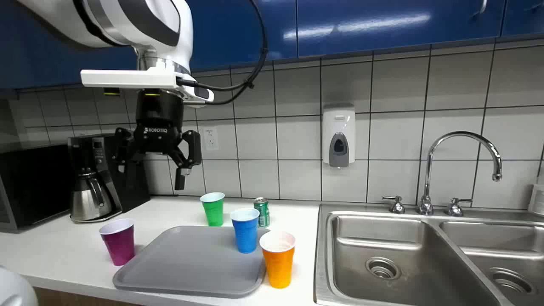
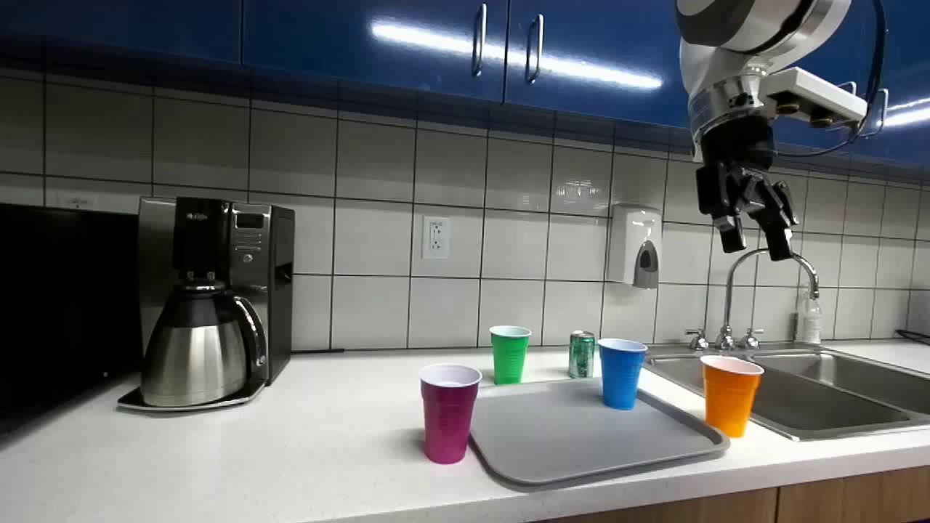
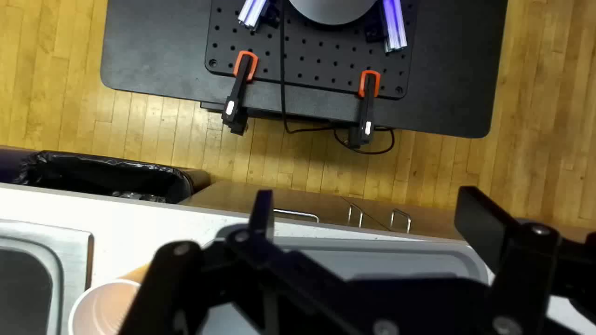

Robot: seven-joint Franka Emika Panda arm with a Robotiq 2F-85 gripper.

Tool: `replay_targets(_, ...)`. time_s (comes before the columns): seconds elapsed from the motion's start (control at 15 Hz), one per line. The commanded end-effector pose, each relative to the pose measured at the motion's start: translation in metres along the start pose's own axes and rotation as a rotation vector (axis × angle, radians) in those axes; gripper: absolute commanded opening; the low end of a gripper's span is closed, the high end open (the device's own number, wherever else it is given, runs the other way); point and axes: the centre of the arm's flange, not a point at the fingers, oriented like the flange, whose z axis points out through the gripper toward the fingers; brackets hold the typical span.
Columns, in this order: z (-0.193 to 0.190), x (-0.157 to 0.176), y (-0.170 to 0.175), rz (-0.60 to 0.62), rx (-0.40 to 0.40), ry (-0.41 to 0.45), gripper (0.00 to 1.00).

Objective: Put the cups on the tray

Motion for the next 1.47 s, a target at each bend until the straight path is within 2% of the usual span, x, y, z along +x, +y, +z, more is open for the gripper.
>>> replay_targets(0.0, 0.000, 0.000, 0.000, 0.000, 0.000, 0.000, 1.00)
replay_targets(1.2, 0.000, 0.000, 0.000, 0.000, 0.000, 0.000, 1.00)
replay_targets(1.4, 0.011, 0.003, 0.000, 0.009, -0.021, 0.021, 1.00)
